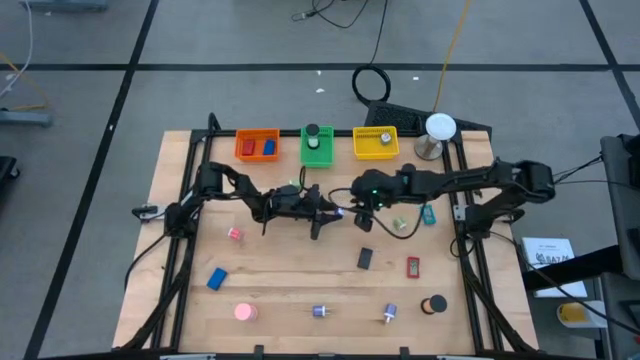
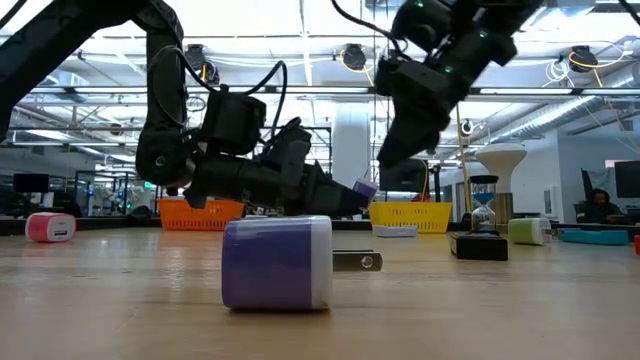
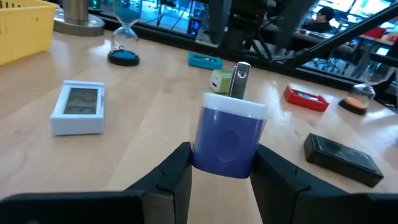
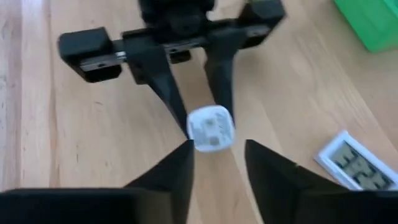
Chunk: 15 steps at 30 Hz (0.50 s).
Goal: Pick & Place Office items
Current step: Put the top purple charger adapter into the yellow bin
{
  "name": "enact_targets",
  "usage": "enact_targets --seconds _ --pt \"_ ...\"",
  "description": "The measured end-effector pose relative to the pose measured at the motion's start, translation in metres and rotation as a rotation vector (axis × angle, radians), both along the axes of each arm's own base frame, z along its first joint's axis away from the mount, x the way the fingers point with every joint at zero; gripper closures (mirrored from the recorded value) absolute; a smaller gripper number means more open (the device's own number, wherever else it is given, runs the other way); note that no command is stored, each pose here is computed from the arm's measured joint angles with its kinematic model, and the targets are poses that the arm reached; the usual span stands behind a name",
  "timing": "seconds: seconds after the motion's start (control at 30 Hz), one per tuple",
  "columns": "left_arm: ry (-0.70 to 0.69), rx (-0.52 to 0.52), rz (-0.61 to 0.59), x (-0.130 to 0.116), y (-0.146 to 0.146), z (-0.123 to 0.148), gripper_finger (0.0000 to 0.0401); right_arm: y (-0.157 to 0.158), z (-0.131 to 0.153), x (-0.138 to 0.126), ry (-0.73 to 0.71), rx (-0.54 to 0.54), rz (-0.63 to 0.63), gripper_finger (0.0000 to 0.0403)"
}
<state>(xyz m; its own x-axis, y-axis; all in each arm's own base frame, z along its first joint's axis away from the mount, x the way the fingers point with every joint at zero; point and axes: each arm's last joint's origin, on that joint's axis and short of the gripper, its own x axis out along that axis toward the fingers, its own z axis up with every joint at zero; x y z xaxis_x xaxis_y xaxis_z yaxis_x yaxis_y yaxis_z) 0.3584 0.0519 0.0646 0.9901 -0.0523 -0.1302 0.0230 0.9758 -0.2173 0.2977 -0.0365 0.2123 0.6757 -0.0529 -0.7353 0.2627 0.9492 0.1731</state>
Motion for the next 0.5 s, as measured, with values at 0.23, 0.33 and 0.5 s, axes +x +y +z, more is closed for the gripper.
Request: enact_targets --seconds 0.23,0.33,0.5 --pt "-0.015 0.01 -0.003 0.0 -0.002 0.001 0.0269 0.001 -0.011 0.021 0.044 -0.028 0.077 0.0188" --pt "-0.018 0.011 -0.004 0.0 -0.002 0.002 0.0269 0.001 -0.019 0.024 0.063 -0.011 0.106 0.018" --pt "-0.021 0.009 -0.018 0.0 -0.002 0.002 0.0269 0.001 -0.026 0.031 0.047 -0.022 0.118 0.0203"
